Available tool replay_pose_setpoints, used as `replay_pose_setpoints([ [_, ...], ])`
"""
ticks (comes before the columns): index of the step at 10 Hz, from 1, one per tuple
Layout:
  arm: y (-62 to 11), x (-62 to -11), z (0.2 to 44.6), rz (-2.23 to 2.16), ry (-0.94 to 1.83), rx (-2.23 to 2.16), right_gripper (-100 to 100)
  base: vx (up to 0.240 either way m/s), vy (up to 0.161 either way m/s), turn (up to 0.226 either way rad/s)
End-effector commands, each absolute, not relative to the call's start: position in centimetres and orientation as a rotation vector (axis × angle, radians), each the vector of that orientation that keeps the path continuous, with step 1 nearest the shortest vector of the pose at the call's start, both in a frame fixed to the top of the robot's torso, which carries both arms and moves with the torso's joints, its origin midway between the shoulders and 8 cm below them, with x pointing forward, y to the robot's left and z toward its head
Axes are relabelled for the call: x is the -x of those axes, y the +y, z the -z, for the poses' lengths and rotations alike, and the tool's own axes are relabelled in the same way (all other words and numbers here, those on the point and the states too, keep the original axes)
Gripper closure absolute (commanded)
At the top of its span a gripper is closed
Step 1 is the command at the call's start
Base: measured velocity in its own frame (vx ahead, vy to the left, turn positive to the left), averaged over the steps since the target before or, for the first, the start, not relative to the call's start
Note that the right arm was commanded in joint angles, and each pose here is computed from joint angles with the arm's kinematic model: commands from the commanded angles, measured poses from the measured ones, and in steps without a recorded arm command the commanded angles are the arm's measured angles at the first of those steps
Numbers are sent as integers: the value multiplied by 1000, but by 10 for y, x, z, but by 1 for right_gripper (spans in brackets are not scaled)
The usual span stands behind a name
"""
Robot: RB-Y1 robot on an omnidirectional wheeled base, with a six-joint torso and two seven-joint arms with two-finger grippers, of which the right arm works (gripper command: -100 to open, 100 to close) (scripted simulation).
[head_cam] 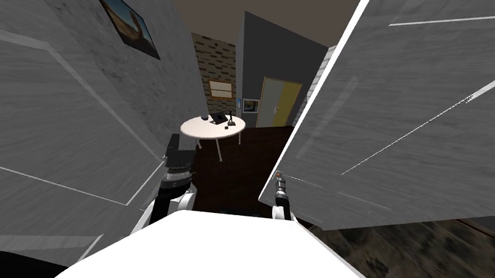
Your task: Push the door open
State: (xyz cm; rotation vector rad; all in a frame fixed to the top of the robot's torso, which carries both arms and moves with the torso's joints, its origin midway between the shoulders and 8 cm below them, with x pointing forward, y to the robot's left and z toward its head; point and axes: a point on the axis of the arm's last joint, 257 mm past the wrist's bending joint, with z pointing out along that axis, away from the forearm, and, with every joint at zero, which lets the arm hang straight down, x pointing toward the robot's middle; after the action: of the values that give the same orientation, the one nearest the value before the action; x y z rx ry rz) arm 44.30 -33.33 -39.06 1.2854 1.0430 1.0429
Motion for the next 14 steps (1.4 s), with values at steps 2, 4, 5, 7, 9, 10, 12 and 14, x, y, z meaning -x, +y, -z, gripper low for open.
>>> replay_pose_setpoints([
  [2,-334,-443,391,-1042,1044,-1287,100,-30,5,5],
  [4,-334,-443,391,-1042,1044,-1287,100,-12,3,-2],
  [5,-334,-443,391,-1042,1044,-1287,100,0,0,0],
  [7,-346,-441,393,-1018,1034,-1297,100,133,29,-38],
  [9,-358,-439,392,-997,1016,-1306,100,182,30,-52],
  [10,-364,-438,391,-986,1005,-1311,100,196,29,-40],
  [12,-377,-436,391,-964,981,-1325,100,231,32,-59],
  [14,-390,-433,390,-940,951,-1344,100,223,41,-81],
])
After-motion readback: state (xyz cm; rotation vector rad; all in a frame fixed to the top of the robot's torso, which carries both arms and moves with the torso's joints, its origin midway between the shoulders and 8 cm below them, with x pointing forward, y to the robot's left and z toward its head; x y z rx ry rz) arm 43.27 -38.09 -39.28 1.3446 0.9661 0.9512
